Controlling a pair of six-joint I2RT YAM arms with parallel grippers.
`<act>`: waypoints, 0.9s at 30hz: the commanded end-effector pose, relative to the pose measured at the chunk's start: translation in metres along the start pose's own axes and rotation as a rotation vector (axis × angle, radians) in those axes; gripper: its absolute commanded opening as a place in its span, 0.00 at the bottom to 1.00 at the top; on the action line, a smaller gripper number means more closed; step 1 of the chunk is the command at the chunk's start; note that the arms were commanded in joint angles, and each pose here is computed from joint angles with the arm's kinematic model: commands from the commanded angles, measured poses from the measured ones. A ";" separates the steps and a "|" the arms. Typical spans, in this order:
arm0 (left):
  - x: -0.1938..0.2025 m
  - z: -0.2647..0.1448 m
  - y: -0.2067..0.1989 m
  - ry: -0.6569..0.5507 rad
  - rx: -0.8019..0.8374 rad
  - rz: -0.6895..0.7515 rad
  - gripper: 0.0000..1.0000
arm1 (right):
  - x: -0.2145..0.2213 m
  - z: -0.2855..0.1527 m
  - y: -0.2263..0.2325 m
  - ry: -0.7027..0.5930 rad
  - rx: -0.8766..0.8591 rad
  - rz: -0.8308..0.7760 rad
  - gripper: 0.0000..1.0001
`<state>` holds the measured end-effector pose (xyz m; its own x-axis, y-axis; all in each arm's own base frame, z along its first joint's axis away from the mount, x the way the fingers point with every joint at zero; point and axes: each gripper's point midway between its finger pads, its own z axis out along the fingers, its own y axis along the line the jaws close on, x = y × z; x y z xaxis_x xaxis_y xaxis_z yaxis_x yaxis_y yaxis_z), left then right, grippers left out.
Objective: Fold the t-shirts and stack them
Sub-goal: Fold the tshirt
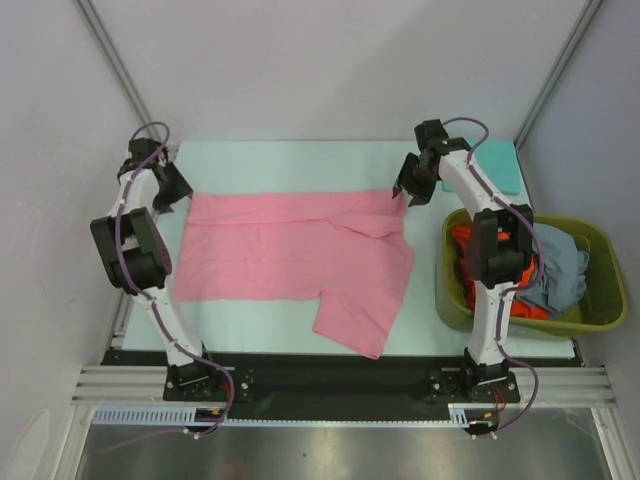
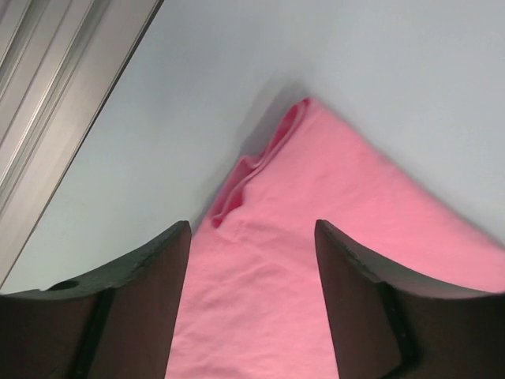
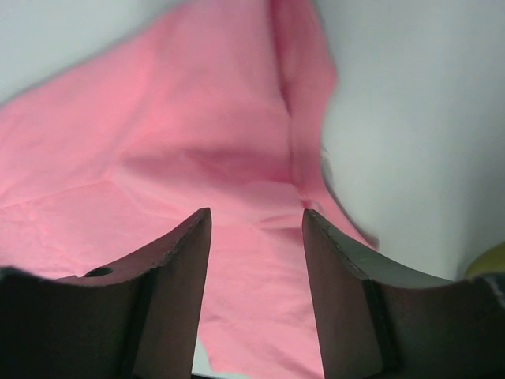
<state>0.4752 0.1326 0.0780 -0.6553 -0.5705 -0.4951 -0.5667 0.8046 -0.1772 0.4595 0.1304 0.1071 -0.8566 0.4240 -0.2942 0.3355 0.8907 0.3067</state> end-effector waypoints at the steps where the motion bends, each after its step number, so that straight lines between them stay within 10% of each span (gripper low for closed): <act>1: -0.060 -0.040 -0.039 -0.171 0.187 -0.010 0.71 | -0.025 0.002 0.012 -0.073 -0.003 -0.129 0.56; 27: -0.044 0.053 -0.050 -0.040 0.213 0.077 0.44 | -0.059 0.070 0.023 -0.067 -0.030 -0.096 0.52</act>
<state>0.5462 0.1211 0.0504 -0.6850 -0.5277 -0.5023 -0.4185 0.8494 -0.3216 0.5402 0.1419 0.0664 -0.8654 0.3237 -0.3825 0.2200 0.9313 0.2904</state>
